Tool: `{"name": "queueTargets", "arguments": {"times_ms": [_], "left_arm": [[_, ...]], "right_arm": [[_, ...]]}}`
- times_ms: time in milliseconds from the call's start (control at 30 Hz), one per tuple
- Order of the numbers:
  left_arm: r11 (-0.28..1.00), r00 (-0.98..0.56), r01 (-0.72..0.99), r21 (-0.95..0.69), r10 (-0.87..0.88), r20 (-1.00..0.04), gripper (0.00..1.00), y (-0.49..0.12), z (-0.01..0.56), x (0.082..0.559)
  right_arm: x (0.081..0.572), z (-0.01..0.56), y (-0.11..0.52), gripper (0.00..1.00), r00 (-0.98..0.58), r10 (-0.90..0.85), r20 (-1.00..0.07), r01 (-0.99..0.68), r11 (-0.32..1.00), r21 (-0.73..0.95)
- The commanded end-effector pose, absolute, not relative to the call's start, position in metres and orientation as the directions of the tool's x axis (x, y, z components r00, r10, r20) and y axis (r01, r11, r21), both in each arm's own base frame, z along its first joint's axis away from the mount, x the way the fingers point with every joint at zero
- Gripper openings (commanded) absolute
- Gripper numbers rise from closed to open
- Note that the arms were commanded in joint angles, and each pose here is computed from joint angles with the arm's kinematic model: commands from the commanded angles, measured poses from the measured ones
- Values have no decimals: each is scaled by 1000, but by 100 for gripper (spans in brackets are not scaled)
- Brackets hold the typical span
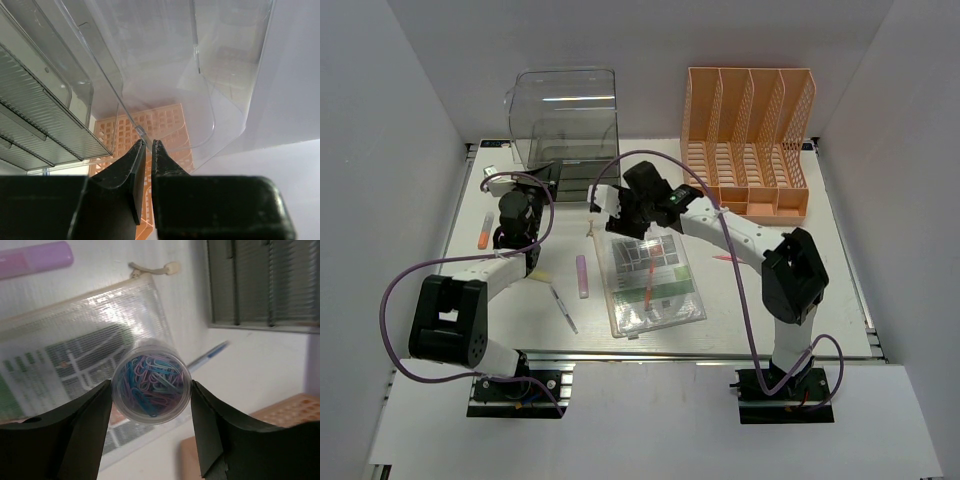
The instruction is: Organize the desk
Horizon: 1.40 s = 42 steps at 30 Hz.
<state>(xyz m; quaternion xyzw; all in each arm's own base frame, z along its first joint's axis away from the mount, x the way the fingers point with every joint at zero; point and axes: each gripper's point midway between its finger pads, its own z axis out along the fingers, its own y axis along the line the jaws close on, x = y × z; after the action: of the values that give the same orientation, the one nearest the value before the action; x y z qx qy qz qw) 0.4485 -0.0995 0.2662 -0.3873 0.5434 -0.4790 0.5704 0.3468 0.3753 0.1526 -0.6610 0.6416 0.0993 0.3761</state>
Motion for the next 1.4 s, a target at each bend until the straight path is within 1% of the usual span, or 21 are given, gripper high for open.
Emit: {"name": "queueTargets", "arguments": {"times_ms": [0,67,200,300,367,400,433,500,533,567,600,633,800,833,900,1133,1333,1367], "left_arm": [[236,-35,251,-939,-967,-253,0,-101,320,439],[236,-36,253,-938,-967,-253,0,-101,322,439],[236,-39,255,-938,-967,-254,0,-102,324,440],[236,-38,262,-936,-966,-255,0,-103,330,441],[240,-35,264,-934,-965,-258,0,-102,332,441],[240,-35,264,-934,-965,-258,0,-102,332,442],[240,-36,267,-933,-965,-258,0,-103,333,441],[238,-41,270,-933,-965,-258,0,-104,334,443],[238,-44,272,-932,-965,-259,0,-105,335,443],[237,-46,279,-931,-965,-259,0,-105,337,443],[238,-47,281,-930,-964,-261,0,-106,339,443],[238,-47,279,-930,-964,-261,0,-106,340,443],[240,-47,279,-930,-964,-262,0,-105,343,442],[239,-48,280,-930,-964,-263,0,-106,343,441],[241,-49,280,-929,-963,-265,0,-106,343,442],[237,-46,274,-932,-965,-259,0,-105,341,442],[235,-44,278,-931,-965,-257,0,-104,343,440],[235,-45,281,-930,-965,-257,0,-105,344,439]], "right_arm": [[363,193,380,2,381,-772,-509,-797,4,-603],[375,210,386,0,427,-762,-487,-736,20,-677],[384,217,397,0,511,-761,-399,-652,-41,-757],[391,226,405,0,570,-747,-341,-546,-35,-837],[396,227,408,0,607,-749,-266,-479,-78,-875],[401,237,412,0,622,-740,-255,-435,-57,-898],[403,236,415,0,641,-736,-217,-404,-84,-911],[405,243,421,0,672,-718,-182,-336,-77,-939],[406,244,423,0,698,-705,-127,-281,-106,-954],[407,246,425,0,711,-696,-102,-227,-90,-970],[409,247,426,0,723,-689,-40,-170,-122,-978],[408,250,428,0,730,-683,-21,-139,-119,-983],[406,252,435,0,760,-649,44,-60,-138,-989],[405,260,437,0,765,-640,69,-18,-129,-991],[403,263,439,0,771,-631,82,7,-121,-993],[413,269,447,0,750,-635,184,143,-116,-983],[422,260,457,0,746,-626,229,191,-129,-973],[425,265,458,0,737,-633,237,212,-116,-970]]}}
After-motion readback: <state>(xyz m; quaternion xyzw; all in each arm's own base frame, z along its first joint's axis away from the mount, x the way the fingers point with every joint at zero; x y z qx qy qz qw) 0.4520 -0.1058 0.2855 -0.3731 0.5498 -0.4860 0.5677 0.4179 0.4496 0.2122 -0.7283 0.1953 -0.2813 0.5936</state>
